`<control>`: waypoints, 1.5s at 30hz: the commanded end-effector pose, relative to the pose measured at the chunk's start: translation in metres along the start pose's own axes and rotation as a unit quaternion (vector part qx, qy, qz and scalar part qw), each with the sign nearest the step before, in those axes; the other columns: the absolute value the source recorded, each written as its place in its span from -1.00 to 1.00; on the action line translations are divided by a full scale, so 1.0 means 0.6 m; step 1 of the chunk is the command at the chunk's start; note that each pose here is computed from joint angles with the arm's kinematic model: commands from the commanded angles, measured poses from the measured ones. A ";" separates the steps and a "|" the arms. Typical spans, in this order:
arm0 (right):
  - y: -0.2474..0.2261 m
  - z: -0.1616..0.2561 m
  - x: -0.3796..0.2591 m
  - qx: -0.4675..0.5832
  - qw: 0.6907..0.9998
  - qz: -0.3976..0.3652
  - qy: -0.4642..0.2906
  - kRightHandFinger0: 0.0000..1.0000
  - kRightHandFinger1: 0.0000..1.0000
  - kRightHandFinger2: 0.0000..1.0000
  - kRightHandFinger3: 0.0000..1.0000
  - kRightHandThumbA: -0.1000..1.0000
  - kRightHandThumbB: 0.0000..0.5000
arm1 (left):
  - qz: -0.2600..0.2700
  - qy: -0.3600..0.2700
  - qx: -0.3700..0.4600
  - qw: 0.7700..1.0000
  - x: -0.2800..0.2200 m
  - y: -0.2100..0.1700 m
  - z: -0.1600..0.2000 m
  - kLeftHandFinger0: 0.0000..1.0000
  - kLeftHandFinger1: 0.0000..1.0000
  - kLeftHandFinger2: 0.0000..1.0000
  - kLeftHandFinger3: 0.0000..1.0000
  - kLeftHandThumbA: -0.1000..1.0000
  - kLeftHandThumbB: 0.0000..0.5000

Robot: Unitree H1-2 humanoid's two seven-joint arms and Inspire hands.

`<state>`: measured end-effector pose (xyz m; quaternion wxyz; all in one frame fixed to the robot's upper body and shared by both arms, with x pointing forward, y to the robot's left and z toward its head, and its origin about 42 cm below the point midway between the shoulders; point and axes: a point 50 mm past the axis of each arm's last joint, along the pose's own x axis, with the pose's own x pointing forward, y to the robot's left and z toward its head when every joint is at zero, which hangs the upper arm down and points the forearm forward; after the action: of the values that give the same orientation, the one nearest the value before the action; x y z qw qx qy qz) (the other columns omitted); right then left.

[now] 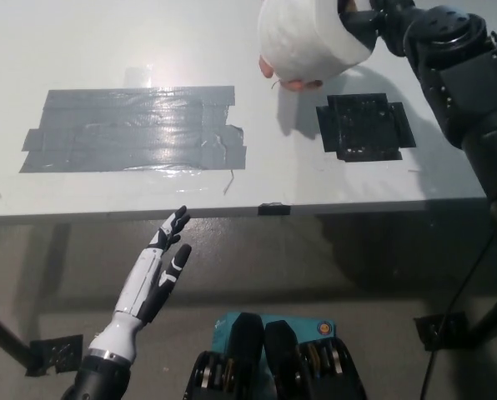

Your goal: A toilet paper roll is kept on the black spot on the desk infront of the robot and the robot inserts its right thumb into the hole in the centre to grab the roll. Then it passes the roll to a person.

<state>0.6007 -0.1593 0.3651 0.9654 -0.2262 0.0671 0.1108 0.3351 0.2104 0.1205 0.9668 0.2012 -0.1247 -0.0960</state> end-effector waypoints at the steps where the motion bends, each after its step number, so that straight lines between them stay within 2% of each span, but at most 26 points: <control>1: 0.012 0.071 -0.001 -0.047 0.996 -0.027 -0.070 -0.86 0.18 0.76 0.67 -1.00 -0.26 | -0.004 -0.014 0.003 1.000 0.001 0.002 0.014 1.00 1.00 1.00 1.00 1.00 -0.36; 2: 0.020 0.068 0.000 -0.050 0.996 -0.026 -0.069 -0.75 0.29 0.89 0.79 -1.00 -0.19 | -0.006 -0.014 0.004 1.000 0.001 0.001 0.015 1.00 1.00 1.00 1.00 1.00 -0.36; 3: 0.027 0.066 0.001 -0.053 0.996 -0.025 -0.068 -0.67 0.30 0.88 0.80 -1.00 -0.18 | -0.007 -0.014 0.007 1.000 0.001 0.001 0.016 1.00 1.00 1.00 1.00 1.00 -0.35; 4: 0.031 0.065 0.001 -0.043 0.997 -0.019 -0.069 -0.72 0.14 0.72 0.75 -1.00 -0.13 | -0.008 -0.014 0.008 1.000 0.002 0.001 0.016 1.00 1.00 1.00 1.00 1.00 -0.35; 5: 0.034 0.065 0.002 -0.044 0.997 -0.014 -0.067 -0.63 0.19 0.73 0.69 -1.00 0.01 | -0.008 -0.014 0.009 1.000 0.002 0.001 0.015 1.00 1.00 1.00 1.00 1.00 -0.33; 6: 0.038 0.065 0.001 -0.047 0.997 -0.004 -0.063 -0.29 0.50 1.00 0.99 -0.90 0.11 | -0.008 -0.014 0.010 1.000 0.002 0.001 0.015 1.00 1.00 1.00 1.00 1.00 -0.32; 7: 0.041 0.069 0.000 -0.053 0.997 0.033 -0.054 0.27 0.99 1.00 1.00 -0.61 0.29 | -0.008 -0.014 0.009 1.000 0.002 0.002 0.016 1.00 1.00 1.00 1.00 1.00 -0.31; 8: 0.041 0.069 -0.001 -0.055 0.996 0.046 -0.051 0.43 0.87 1.00 1.00 -0.51 0.30 | -0.009 -0.014 0.009 1.000 0.002 0.001 0.016 1.00 1.00 1.00 1.00 1.00 -0.31; 9: 0.040 0.069 -0.001 -0.061 0.995 0.062 -0.050 0.84 1.00 1.00 1.00 -0.33 0.40 | -0.009 -0.014 0.008 1.000 0.002 0.001 0.016 1.00 1.00 1.00 1.00 1.00 -0.31; 10: 0.040 0.068 -0.003 -0.076 0.992 0.094 -0.046 1.00 1.00 1.00 1.00 -0.13 0.66 | -0.009 -0.013 0.007 1.000 0.001 0.001 0.017 1.00 1.00 1.00 1.00 1.00 -0.30; 12: 0.034 0.064 -0.005 -0.104 0.988 0.112 -0.035 1.00 1.00 1.00 1.00 0.12 0.99 | -0.012 -0.014 0.010 1.000 0.002 0.002 0.020 1.00 1.00 1.00 1.00 1.00 -0.31; 13: 0.030 0.064 -0.005 -0.088 0.989 0.112 -0.034 1.00 1.00 1.00 1.00 0.08 1.00 | -0.013 -0.015 0.012 1.000 0.003 0.002 0.021 1.00 1.00 1.00 1.00 1.00 -0.33; 17: -0.007 0.071 -0.016 -0.071 0.991 0.083 -0.072 1.00 1.00 1.00 1.00 0.26 1.00 | -0.013 -0.018 0.015 1.000 0.003 0.002 0.020 1.00 1.00 1.00 1.00 1.00 -0.32; 18: -0.023 0.074 -0.021 -0.069 0.992 0.070 -0.083 1.00 1.00 1.00 1.00 0.42 1.00 | -0.014 -0.015 0.012 1.000 0.003 0.002 0.019 1.00 1.00 1.00 1.00 1.00 -0.31; 19: -0.032 0.076 -0.025 -0.068 0.992 0.066 -0.087 1.00 1.00 1.00 1.00 0.47 1.00 | -0.014 -0.012 0.010 1.000 0.003 0.002 0.019 1.00 1.00 1.00 1.00 1.00 -0.31; 21: -0.058 0.076 -0.035 -0.035 0.994 0.035 -0.098 1.00 1.00 1.00 1.00 0.41 1.00 | -0.015 -0.006 0.006 1.000 0.000 0.001 0.017 1.00 1.00 1.00 1.00 1.00 -0.25; 25: -0.102 0.083 -0.058 -0.015 0.992 -0.003 -0.124 1.00 1.00 1.00 1.00 0.48 0.91 | -0.020 -0.012 0.016 1.000 -0.004 -0.001 0.010 1.00 1.00 1.00 1.00 1.00 -0.33; 27: -0.123 0.082 -0.068 -0.006 0.991 -0.021 -0.131 1.00 1.00 1.00 1.00 0.51 0.91 | -0.021 -0.009 0.014 1.000 -0.006 -0.001 0.008 1.00 1.00 1.00 1.00 1.00 -0.30; 28: -0.148 0.079 -0.080 0.004 0.988 -0.048 -0.146 1.00 1.00 1.00 1.00 0.55 1.00 | -0.020 -0.005 0.017 1.000 -0.006 -0.002 0.007 1.00 1.00 1.00 1.00 1.00 -0.27; 32: -0.182 0.072 -0.112 0.022 0.978 -0.088 -0.186 1.00 1.00 1.00 1.00 0.60 1.00 | -0.020 0.000 0.019 1.000 -0.011 -0.004 0.005 1.00 1.00 1.00 1.00 1.00 -0.26; 34: -0.190 0.066 -0.145 0.026 0.971 -0.110 -0.211 1.00 1.00 1.00 1.00 0.68 1.00 | -0.021 -0.001 0.018 1.000 -0.010 -0.004 0.005 1.00 1.00 1.00 1.00 1.00 -0.31; 37: -0.162 0.037 -0.223 0.010 0.957 -0.102 -0.272 1.00 1.00 1.00 1.00 0.77 0.98 | -0.019 -0.002 0.016 1.000 -0.009 -0.001 0.004 1.00 1.00 1.00 1.00 1.00 -0.31; 40: -0.160 0.036 -0.228 0.010 0.957 -0.101 -0.273 1.00 1.00 1.00 1.00 0.77 0.99 | -0.018 -0.002 0.017 1.000 -0.009 -0.001 0.004 1.00 1.00 1.00 1.00 1.00 -0.31; 42: -0.083 -0.033 -0.319 0.012 0.945 -0.063 -0.322 1.00 1.00 1.00 1.00 0.80 0.91 | -0.012 0.009 0.003 1.000 -0.020 -0.003 -0.001 1.00 1.00 1.00 1.00 0.99 -0.36; 44: -0.051 -0.060 -0.353 0.010 0.942 -0.053 -0.331 1.00 1.00 1.00 1.00 0.83 0.91 | -0.009 0.011 -0.001 1.000 -0.027 -0.004 -0.005 1.00 1.00 1.00 1.00 0.98 -0.36; 45: -0.020 -0.090 -0.379 0.020 0.941 -0.043 -0.334 1.00 1.00 1.00 1.00 0.82 0.79 | -0.006 0.014 -0.001 1.000 -0.028 -0.003 -0.008 1.00 1.00 1.00 1.00 0.99 -0.40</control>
<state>0.5080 -0.2545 0.3594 0.9678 -0.1983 -0.1203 0.0977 0.3266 0.2086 0.1085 0.9666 0.2112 -0.0957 -0.1093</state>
